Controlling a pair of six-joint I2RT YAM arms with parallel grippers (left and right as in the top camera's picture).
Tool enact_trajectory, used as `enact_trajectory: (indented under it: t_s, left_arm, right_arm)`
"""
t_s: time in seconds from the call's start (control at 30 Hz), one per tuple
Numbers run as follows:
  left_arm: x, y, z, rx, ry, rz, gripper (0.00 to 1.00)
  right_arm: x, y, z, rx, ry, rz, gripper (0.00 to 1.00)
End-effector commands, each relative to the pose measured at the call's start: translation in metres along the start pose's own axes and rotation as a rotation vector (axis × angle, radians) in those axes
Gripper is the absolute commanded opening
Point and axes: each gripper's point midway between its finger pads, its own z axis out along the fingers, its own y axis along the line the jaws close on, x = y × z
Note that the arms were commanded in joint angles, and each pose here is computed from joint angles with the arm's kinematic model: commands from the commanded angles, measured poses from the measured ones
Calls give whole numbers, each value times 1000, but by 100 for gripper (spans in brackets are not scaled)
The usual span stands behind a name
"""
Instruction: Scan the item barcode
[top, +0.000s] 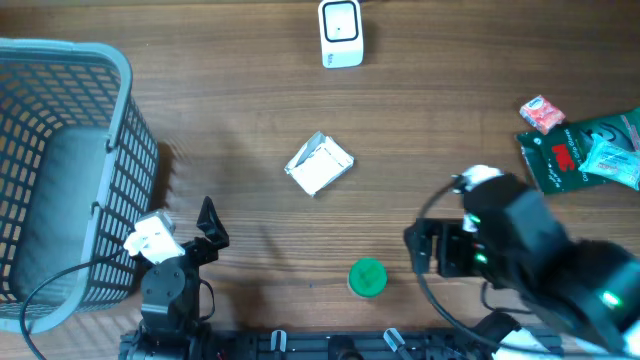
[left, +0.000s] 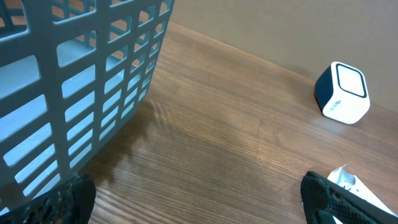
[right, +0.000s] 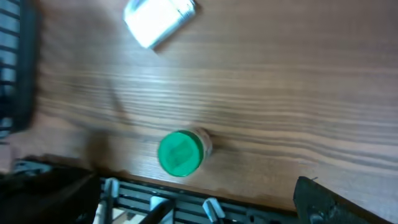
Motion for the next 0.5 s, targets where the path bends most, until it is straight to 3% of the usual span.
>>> enact_trajectory:
  t_s: [0.0, 0.17, 0.47]
  left_arm:
    - [-1, 0, 0, -2, -8, -7, 100]
    - [-1, 0, 0, -2, -8, -7, 100]
    - [-1, 0, 0, -2, -8, -7, 100]
  right_arm:
    - [14, -2, 33, 64, 121, 57, 100]
    - [25, 45, 76, 37, 183, -77, 100]
    - [63, 54, 131, 241, 330, -217, 100]
